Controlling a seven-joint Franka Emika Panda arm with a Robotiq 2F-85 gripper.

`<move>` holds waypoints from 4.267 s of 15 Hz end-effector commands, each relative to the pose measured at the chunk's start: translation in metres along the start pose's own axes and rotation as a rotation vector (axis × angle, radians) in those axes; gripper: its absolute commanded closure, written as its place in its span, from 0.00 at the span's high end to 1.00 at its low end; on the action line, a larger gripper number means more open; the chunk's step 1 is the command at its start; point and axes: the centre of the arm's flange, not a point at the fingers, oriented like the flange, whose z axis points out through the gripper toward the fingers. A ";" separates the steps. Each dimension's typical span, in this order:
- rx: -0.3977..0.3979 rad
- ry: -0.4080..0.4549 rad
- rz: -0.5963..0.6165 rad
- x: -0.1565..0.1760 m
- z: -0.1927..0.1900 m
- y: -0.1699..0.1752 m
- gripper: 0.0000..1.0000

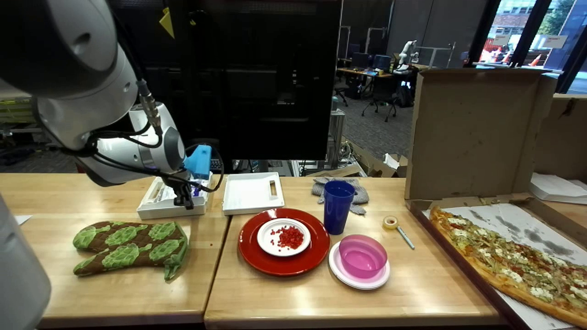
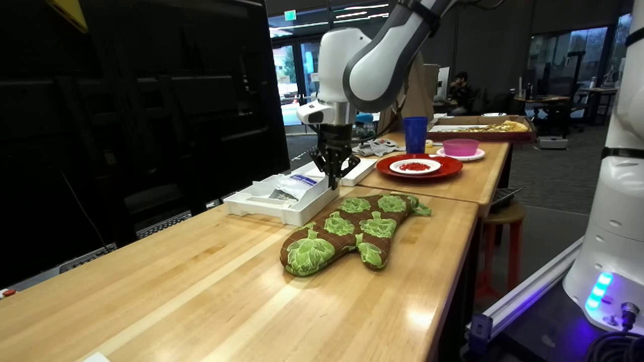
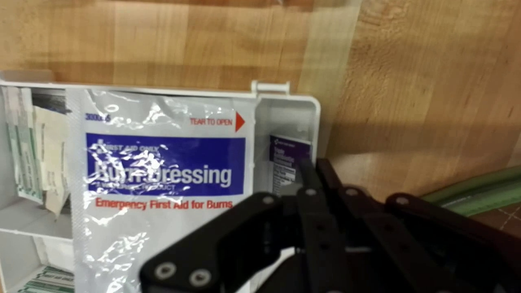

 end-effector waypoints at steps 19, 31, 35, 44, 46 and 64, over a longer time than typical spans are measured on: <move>0.071 -0.085 -0.418 0.051 -0.002 0.043 0.01; 0.073 -0.172 -0.524 -0.009 -0.007 0.048 0.01; 0.068 -0.176 -0.506 -0.017 -0.014 0.044 0.40; 0.027 0.002 -0.237 0.003 -0.029 0.000 0.99; 0.013 0.037 -0.195 0.009 -0.029 -0.012 1.00; -0.070 0.063 -0.166 0.032 -0.030 -0.032 0.41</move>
